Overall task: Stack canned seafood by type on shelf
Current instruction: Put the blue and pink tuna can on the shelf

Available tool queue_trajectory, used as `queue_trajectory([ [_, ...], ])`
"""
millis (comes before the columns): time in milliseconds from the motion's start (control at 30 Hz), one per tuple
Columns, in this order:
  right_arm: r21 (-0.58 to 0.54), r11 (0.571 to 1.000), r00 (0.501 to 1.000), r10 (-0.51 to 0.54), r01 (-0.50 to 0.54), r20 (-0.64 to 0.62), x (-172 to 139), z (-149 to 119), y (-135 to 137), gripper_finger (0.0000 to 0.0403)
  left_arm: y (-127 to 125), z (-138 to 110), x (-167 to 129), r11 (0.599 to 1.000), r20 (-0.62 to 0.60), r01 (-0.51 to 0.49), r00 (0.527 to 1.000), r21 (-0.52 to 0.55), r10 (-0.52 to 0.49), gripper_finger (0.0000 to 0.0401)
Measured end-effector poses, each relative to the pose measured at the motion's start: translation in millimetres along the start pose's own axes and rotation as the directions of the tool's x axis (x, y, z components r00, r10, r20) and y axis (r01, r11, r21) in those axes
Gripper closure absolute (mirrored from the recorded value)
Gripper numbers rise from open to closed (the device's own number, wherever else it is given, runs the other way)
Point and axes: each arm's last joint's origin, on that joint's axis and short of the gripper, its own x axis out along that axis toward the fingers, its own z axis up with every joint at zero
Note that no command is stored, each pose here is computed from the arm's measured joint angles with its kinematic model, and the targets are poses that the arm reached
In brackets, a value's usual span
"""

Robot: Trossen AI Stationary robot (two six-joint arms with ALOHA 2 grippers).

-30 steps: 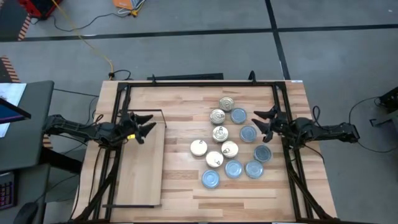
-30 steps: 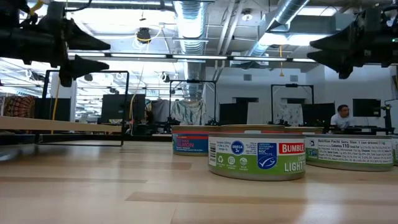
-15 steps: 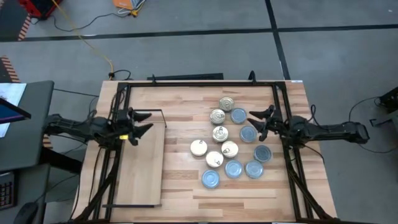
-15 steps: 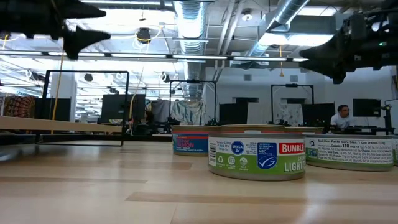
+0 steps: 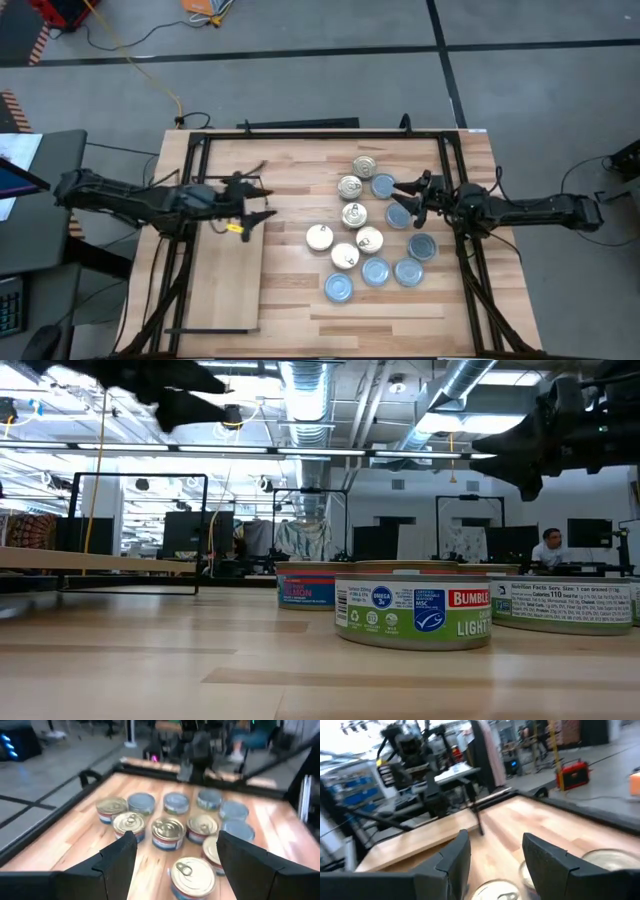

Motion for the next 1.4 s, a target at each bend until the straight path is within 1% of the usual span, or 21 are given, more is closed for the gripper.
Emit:
queue_trajectory([
  [133, -0.006, 1.0, 0.998, -0.001, 0.001, -0.064, 1.1, 6.7, 2.9, 0.0197, -4.2, 11.6, 38.2, 0.999, -0.151, 0.015, 0.989, 0.042, -0.008, 0.0137],
  [267, -0.055, 0.998, 0.989, -0.027, 0.019, -0.145, 0.7, 21.8, 7.7, 0.0197, -6.9, 21.1, 72.8, 0.995, -0.305, 0.048, 0.952, 0.083, -0.021, 0.0137],
  [400, -0.104, 0.994, 0.981, -0.038, 0.018, -0.191, -0.9, 34.7, 11.7, 0.0197, -8.8, 25.6, 103.9, 0.989, -0.461, 0.116, 0.885, 0.089, -0.062, 0.0137],
  [500, -0.135, 0.991, 0.969, -0.052, 0.019, -0.24, -2.2, 30.8, 10.5, 0.0197, -8.6, 23.6, 122.9, 0.983, -0.567, 0.164, 0.819, 0.084, -0.088, 0.0137],
  [567, -0.147, 0.989, 0.961, -0.062, 0.023, -0.268, -2.5, 22.6, 7.9, 0.0197, -7.6, 18.8, 136.2, 0.981, -0.617, 0.183, 0.78, 0.07, -0.101, 0.0137],
  [700, -0.144, 0.989, 0.956, -0.068, 0.028, -0.286, -2.3, 6.6, 2.8, 0.0197, 0.7, 6.1, 160.5, 0.978, -0.665, 0.207, 0.732, 0.008, -0.149, 0.0137],
  [800, -0.142, 0.989, 0.956, -0.067, 0.026, -0.286, -2.6, 3.1, 1.7, 0.0197, 12.6, -10.0, 179.4, 0.974, -0.693, 0.214, 0.692, -0.068, -0.2, 0.0145],
  [867, -0.137, 0.991, 0.955, -0.049, 0.009, -0.293, -2.7, 2.8, 2.2, 0.0197, 21.1, -21.8, 189.3, 0.973, -0.712, 0.203, 0.668, -0.105, -0.216, 0.0154],
  [1000, -0.136, 0.99, 0.953, -0.016, -0.027, -0.303, -3.0, 2.1, 4.5, 0.0197, 37.9, -38.1, 201.7, 0.979, -0.738, 0.157, 0.645, -0.128, -0.2, 0.0178],
  [1100, -0.138, 0.989, 0.952, -0.002, -0.042, -0.305, -3.2, 1.8, 6.0, 0.0197, 45.3, -47.9, 207.9, 0.972, -0.748, 0.157, 0.621, -0.172, -0.233, 0.0196],
  [1167, -0.146, 0.988, 0.955, 0.006, -0.052, -0.297, -3.0, 2.5, 6.9, 0.0197, 45.8, -52.9, 211.4, 0.967, -0.753, 0.169, 0.607, -0.19, -0.254, 0.0208],
  [1300, -0.161, 0.985, 0.966, 0.02, -0.063, -0.258, -1.9, 6.3, 8.2, 0.0197, 45.1, -63.2, 218.9, 0.964, -0.769, 0.184, 0.582, -0.191, -0.264, 0.0235],
  [1400, -0.161, 0.985, 0.966, 0.02, -0.063, -0.257, -1.9, 6.4, 8.3, 0.0197, 44.5, -62.0, 220.5, 0.964, -0.765, 0.194, 0.588, -0.181, -0.262, 0.0263],
])
